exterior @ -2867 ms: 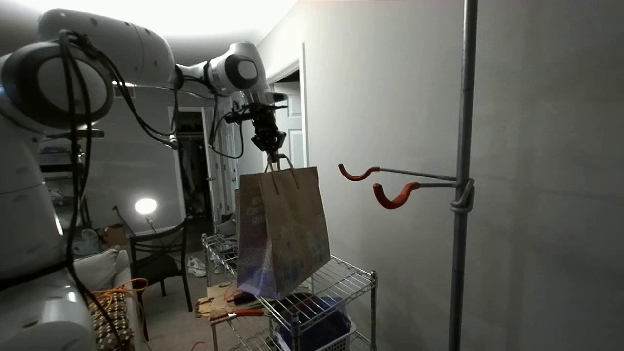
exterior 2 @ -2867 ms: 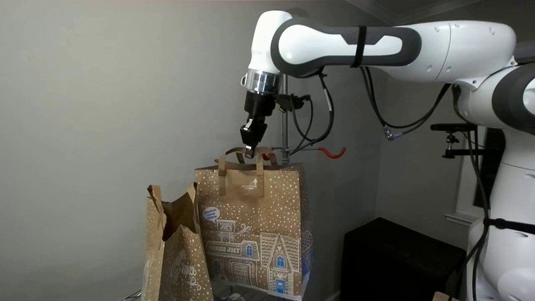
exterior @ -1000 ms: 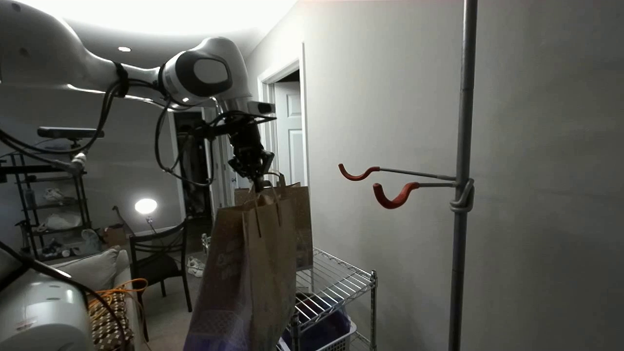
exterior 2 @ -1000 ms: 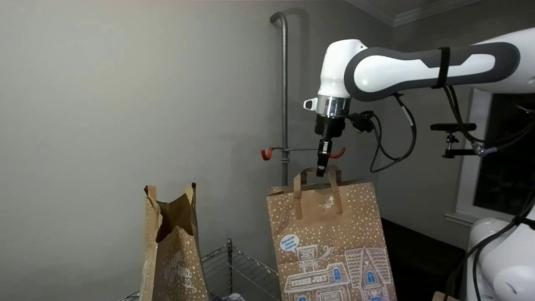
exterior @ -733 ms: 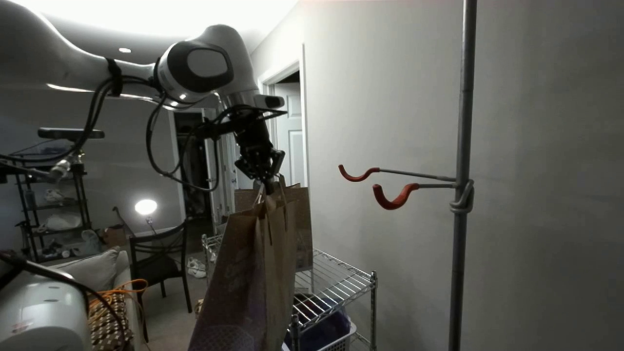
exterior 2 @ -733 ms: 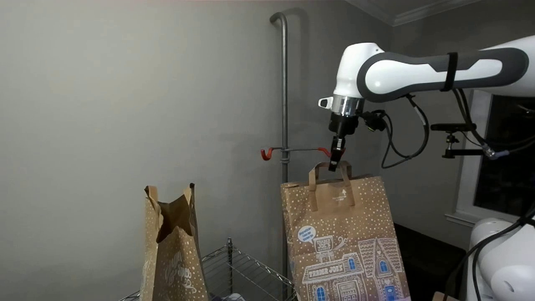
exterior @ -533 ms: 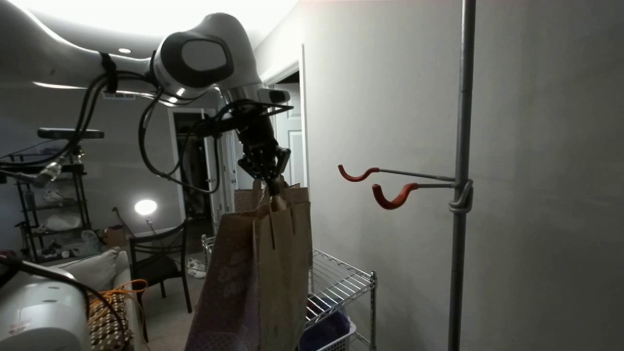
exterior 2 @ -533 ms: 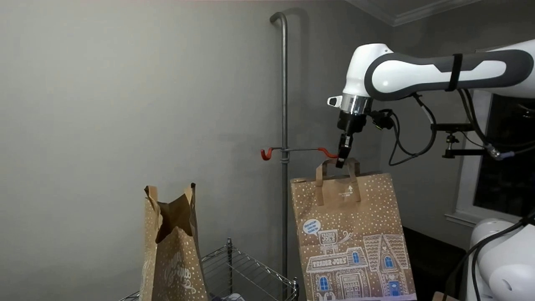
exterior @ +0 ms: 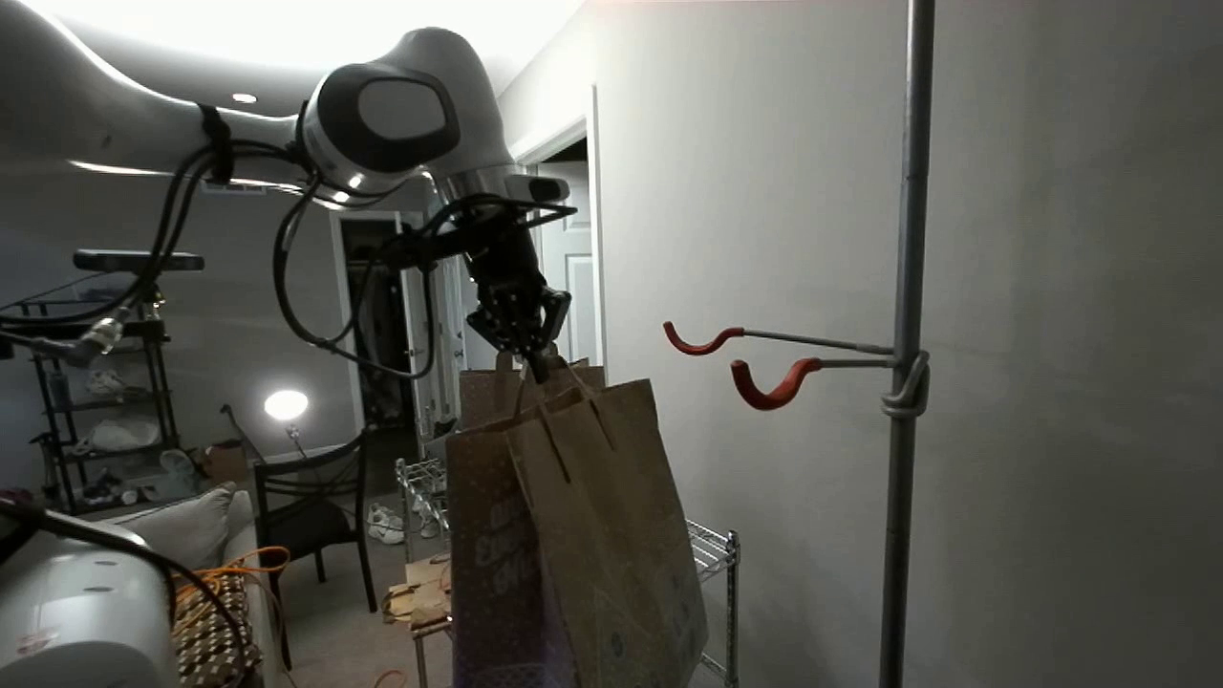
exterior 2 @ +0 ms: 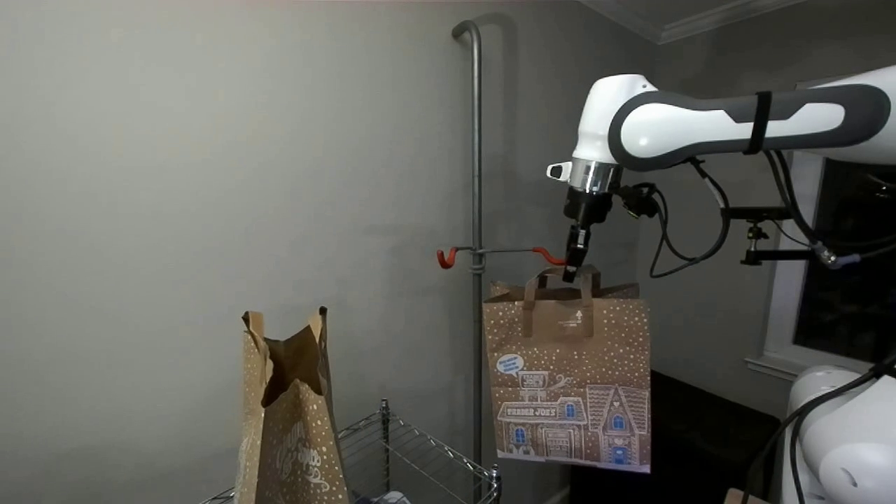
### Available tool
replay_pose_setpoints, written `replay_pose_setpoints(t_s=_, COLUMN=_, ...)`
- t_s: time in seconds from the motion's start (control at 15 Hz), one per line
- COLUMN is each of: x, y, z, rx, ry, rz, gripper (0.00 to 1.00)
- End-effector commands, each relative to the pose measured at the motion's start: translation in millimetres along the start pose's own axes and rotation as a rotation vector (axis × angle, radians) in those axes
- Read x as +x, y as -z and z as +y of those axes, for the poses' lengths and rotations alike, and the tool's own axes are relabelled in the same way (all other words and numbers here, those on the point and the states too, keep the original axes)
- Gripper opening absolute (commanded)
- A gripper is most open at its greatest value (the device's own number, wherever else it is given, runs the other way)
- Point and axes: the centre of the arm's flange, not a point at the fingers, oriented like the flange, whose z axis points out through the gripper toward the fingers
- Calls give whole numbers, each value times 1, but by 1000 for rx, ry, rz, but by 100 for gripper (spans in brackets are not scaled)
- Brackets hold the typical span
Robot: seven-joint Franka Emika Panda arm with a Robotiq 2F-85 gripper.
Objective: Put the paper bags on the hanger
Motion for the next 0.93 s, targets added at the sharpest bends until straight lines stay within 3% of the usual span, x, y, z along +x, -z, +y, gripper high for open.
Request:
replay_pose_setpoints(t_s=0.0, x=-26, y=-1, z=42, rx=-38, ry=81, rz=-5, gripper=1)
replay_pose_setpoints(t_s=0.6, x=-65, y=0, z=122, rx=-99, ry=407, rz=59, gripper=1)
replay_pose_setpoints(t_s=0.87, x=-94, y=15, z=154, rx=-145, ry=440, rz=92, gripper=1)
